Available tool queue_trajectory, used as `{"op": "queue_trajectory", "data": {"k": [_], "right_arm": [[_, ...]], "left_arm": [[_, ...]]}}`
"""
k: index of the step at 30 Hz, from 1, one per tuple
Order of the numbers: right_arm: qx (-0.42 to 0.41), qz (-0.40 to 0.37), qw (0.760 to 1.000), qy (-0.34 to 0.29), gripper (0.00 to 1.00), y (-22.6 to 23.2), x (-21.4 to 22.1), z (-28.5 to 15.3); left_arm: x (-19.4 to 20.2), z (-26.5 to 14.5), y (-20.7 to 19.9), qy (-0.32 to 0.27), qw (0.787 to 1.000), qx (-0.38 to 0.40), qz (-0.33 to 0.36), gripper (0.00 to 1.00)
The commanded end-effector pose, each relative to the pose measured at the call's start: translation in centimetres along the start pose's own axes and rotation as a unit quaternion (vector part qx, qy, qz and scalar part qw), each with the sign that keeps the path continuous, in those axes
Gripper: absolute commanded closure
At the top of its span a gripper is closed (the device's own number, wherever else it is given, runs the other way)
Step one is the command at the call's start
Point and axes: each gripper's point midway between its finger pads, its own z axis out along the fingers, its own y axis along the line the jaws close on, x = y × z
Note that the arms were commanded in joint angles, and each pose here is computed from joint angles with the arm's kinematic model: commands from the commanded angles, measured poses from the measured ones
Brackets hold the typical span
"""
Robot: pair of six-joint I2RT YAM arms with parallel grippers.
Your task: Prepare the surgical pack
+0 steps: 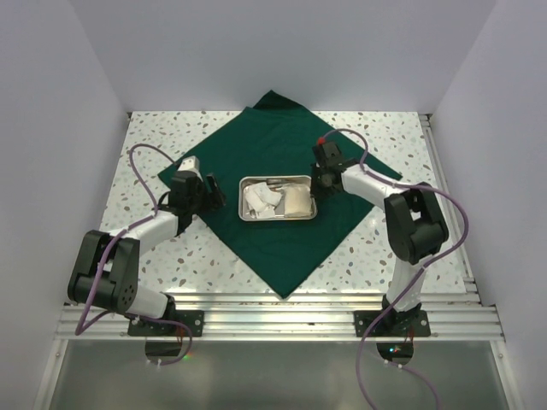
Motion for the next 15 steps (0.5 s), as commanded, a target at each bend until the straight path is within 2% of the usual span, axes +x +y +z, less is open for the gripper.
{"op": "queue_trajectory", "data": {"k": [1, 7, 8, 9, 11, 15], "right_arm": [[0.026, -0.002, 0.999, -0.019, 0.99, -0.9, -1.9, 0.2], [0.025, -0.038, 0.999, -0.009, 0.98, -1.1, -2.0, 0.1], [0.027, -0.044, 0.999, -0.01, 0.91, -1.1, -2.2, 0.0], [0.035, -0.045, 0.998, -0.011, 0.81, -1.5, -2.2, -0.2], [0.041, -0.047, 0.998, -0.02, 0.49, -1.7, -2.6, -1.1], [0.063, -0.049, 0.994, -0.074, 0.45, -2.6, -4.2, -4.8]], "left_arm": [[-1.1, 0.2, -0.9, -0.025, 0.999, 0.018, 0.014, 0.22], [-1.0, 0.2, -1.1, -0.023, 0.999, 0.019, 0.014, 0.22], [-1.0, 0.2, -1.2, -0.024, 0.999, 0.02, 0.015, 0.22], [-1.0, 0.2, -1.2, -0.025, 0.999, 0.021, 0.016, 0.22], [-1.1, 0.2, -1.3, -0.025, 0.999, 0.022, 0.015, 0.22], [-1.0, 0.1, -1.4, -0.025, 0.999, 0.022, 0.017, 0.22]]}}
